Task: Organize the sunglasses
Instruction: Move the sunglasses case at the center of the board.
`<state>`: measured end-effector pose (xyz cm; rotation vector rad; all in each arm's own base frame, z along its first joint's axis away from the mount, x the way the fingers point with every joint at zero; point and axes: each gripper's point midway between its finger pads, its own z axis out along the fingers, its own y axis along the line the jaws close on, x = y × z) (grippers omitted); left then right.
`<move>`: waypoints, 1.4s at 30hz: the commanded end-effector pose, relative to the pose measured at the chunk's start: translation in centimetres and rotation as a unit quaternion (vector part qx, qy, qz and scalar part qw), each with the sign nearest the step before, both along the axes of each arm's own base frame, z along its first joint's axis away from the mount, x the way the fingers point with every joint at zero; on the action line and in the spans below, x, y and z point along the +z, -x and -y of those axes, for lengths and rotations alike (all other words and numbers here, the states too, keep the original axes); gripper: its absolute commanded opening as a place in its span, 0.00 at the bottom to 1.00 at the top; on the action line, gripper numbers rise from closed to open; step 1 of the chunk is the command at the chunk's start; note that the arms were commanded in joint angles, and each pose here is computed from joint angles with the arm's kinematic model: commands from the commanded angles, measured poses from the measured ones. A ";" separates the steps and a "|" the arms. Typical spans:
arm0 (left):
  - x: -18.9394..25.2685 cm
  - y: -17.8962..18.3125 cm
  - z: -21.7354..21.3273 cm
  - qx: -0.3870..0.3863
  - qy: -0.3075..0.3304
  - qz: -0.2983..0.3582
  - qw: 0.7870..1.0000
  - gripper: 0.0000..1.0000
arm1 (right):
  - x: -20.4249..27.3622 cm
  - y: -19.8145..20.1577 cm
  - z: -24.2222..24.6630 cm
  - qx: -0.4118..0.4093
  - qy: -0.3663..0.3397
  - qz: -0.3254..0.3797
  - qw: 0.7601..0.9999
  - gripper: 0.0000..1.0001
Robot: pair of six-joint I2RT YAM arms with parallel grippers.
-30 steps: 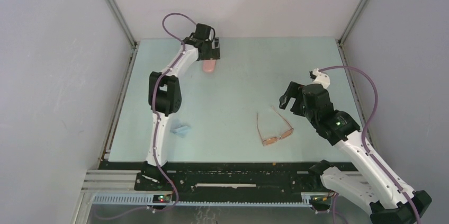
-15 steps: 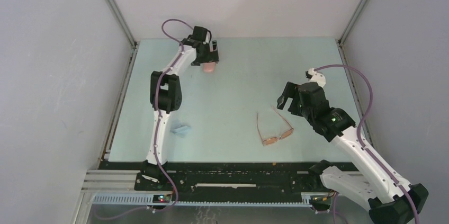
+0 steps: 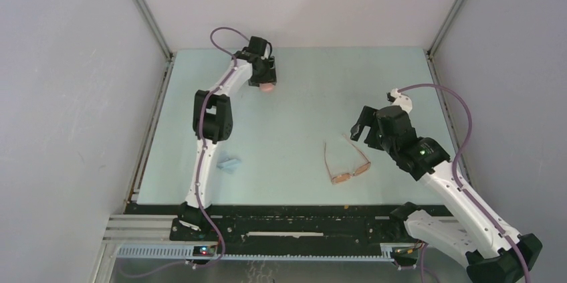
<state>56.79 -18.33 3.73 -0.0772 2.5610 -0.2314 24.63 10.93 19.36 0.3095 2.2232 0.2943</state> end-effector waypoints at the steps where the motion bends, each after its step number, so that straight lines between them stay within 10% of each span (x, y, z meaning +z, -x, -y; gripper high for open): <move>1: 4.1 0.1 0.6 -0.015 0.024 0.028 0.999 0.58 | 1.2 0.5 0.3 -0.014 -0.017 0.014 1.000 0.98; 24: 2.9 28.0 7.7 -0.032 0.017 -0.022 0.999 0.56 | -1.0 1.6 -1.4 0.000 -0.045 -0.018 0.999 0.97; 28: 2.4 29.9 10.9 -0.047 0.043 -0.026 0.998 0.61 | -1.1 1.6 -1.4 -0.015 -0.059 -0.019 0.998 0.98; 34: 4.3 30.3 12.8 -0.054 0.068 -0.030 0.996 0.97 | -0.4 1.8 -0.4 -0.025 -0.027 0.029 0.999 1.00; 42: 15.0 30.6 9.8 -0.060 0.121 0.080 0.988 1.00 | -1.6 2.6 -3.2 0.033 -0.018 -0.025 0.999 1.00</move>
